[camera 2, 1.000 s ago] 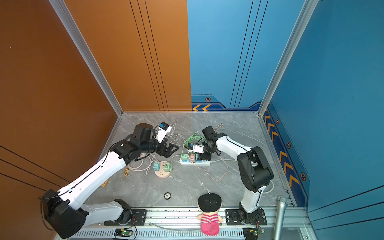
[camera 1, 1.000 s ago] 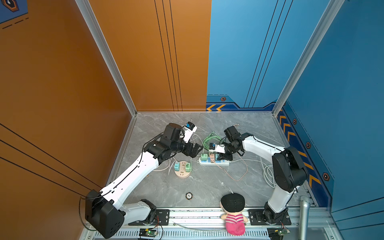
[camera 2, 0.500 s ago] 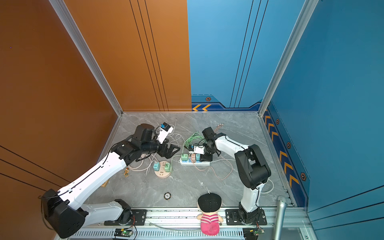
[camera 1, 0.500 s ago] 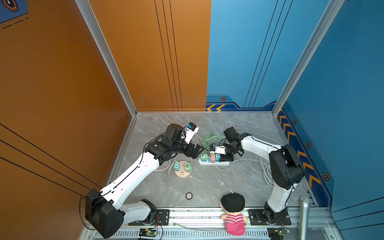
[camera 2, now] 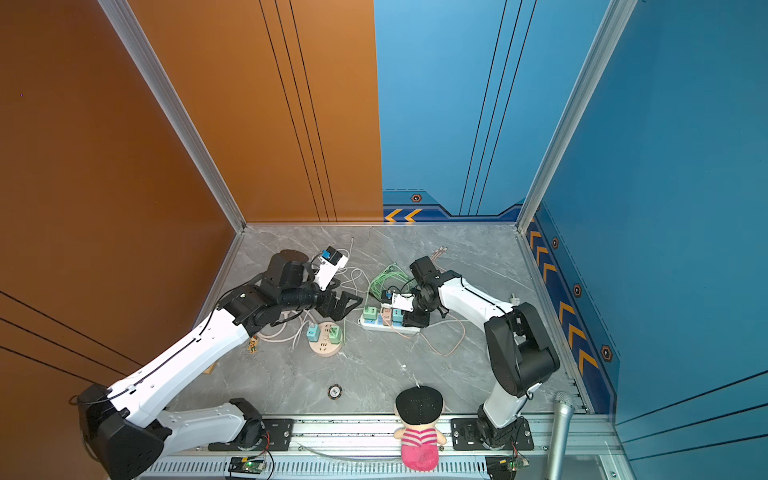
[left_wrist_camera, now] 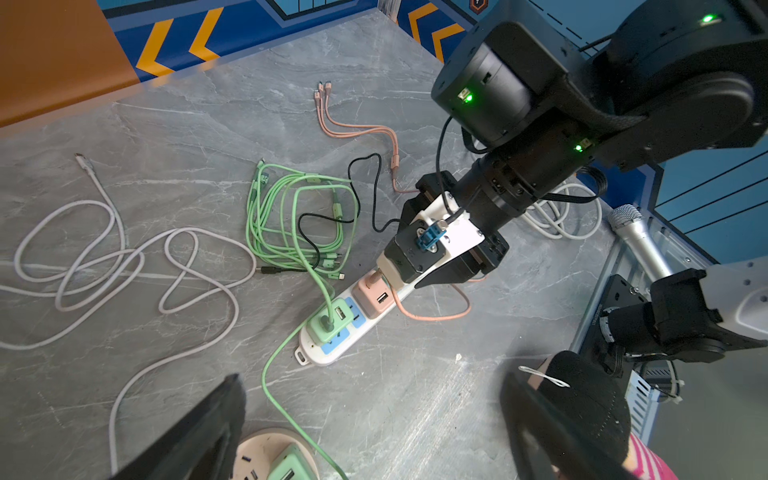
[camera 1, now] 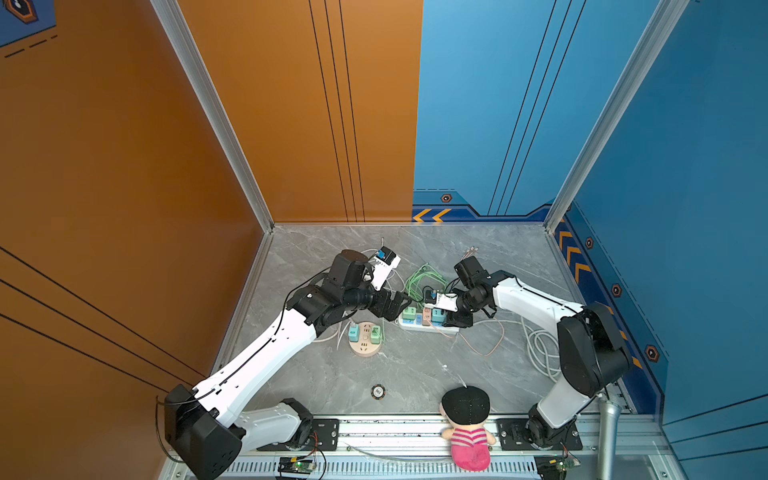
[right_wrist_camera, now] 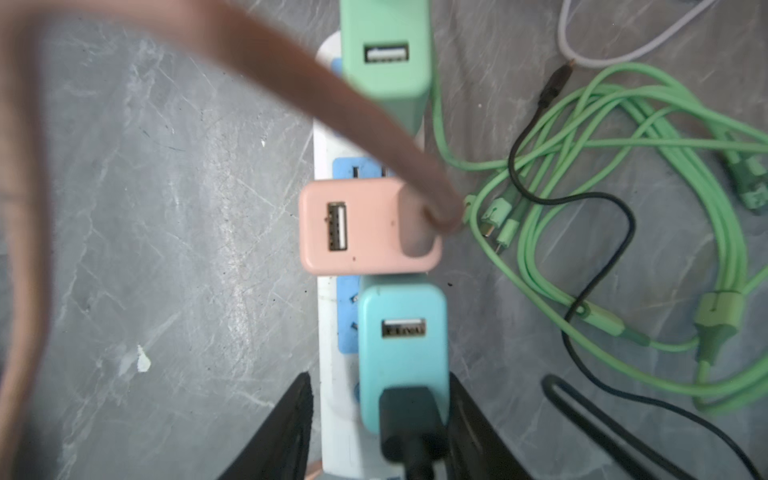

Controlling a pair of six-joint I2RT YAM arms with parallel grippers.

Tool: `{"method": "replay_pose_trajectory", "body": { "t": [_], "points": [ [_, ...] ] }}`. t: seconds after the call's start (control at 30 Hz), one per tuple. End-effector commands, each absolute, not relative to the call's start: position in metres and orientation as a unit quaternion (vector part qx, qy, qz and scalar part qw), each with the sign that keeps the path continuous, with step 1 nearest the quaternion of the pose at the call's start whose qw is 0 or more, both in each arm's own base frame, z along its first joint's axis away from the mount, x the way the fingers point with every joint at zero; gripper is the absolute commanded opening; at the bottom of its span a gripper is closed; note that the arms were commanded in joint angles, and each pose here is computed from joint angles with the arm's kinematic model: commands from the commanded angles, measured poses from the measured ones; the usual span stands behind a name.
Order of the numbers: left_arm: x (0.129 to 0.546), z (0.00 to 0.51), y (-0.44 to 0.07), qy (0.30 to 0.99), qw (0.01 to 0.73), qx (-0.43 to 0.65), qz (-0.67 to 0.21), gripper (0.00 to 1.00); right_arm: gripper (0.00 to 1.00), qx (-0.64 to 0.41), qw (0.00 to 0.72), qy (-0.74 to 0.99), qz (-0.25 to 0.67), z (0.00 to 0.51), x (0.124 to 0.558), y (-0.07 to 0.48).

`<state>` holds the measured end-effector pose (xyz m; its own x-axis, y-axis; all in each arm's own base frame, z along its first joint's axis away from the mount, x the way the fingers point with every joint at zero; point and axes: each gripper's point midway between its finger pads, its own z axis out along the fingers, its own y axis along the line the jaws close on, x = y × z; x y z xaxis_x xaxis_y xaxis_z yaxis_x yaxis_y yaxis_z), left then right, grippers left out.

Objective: Insert the plug

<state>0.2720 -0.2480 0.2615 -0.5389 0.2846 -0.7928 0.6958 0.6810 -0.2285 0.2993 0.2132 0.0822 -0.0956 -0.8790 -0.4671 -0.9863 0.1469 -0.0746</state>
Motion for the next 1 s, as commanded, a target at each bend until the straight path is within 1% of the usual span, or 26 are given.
{"method": "replay_pose_trajectory", "body": {
  "t": [0.0, 0.03, 0.07, 0.1, 0.33, 0.37, 0.57, 0.67, 0.77, 0.87, 0.97],
  "points": [
    [0.268, 0.265, -0.246, 0.839, 0.381, 0.29, -0.258, 0.96, 0.61, -0.625, 0.232, 0.732, 0.14, 0.099, 0.295, 0.213],
    [0.269, 0.265, -0.245, 0.841, 0.381, 0.288, -0.255, 0.96, 0.75, -0.621, 0.239, 0.733, 0.139, 0.103, 0.296, 0.212],
    [0.269, 0.263, -0.246, 0.842, 0.38, 0.288, -0.252, 0.96, 0.92, -0.618, 0.244, 0.735, 0.138, 0.105, 0.297, 0.212],
    [0.27, 0.263, -0.246, 0.844, 0.381, 0.285, -0.248, 0.97, 1.0, -0.612, 0.251, 0.738, 0.136, 0.109, 0.299, 0.211],
    [0.289, 0.259, -0.231, 0.858, 0.405, 0.26, -0.181, 1.0, 1.0, -0.569, 0.294, 0.757, 0.131, 0.14, 0.303, 0.198],
    [0.295, 0.258, -0.226, 0.861, 0.409, 0.254, -0.166, 0.99, 1.0, -0.561, 0.304, 0.759, 0.132, 0.148, 0.302, 0.196],
    [0.336, 0.267, -0.173, 0.876, 0.446, 0.172, -0.063, 0.98, 1.0, -0.481, 0.382, 0.779, 0.124, 0.207, 0.306, 0.183],
    [0.352, 0.279, -0.137, 0.874, 0.468, 0.134, -0.003, 0.98, 1.0, -0.394, 0.454, 0.791, 0.116, 0.245, 0.323, 0.165],
    [0.366, 0.277, -0.097, 0.874, 0.475, 0.094, 0.031, 0.98, 1.0, -0.281, 0.532, 0.79, 0.12, 0.276, 0.346, 0.131],
    [0.378, 0.254, -0.035, 0.874, 0.483, -0.002, 0.052, 0.98, 1.0, -0.15, 0.602, 0.775, 0.124, 0.283, 0.369, 0.084],
    [0.375, 0.215, 0.02, 0.871, 0.48, -0.1, 0.043, 0.98, 1.0, -0.028, 0.642, 0.755, 0.133, 0.269, 0.379, 0.037]
  ]
}}
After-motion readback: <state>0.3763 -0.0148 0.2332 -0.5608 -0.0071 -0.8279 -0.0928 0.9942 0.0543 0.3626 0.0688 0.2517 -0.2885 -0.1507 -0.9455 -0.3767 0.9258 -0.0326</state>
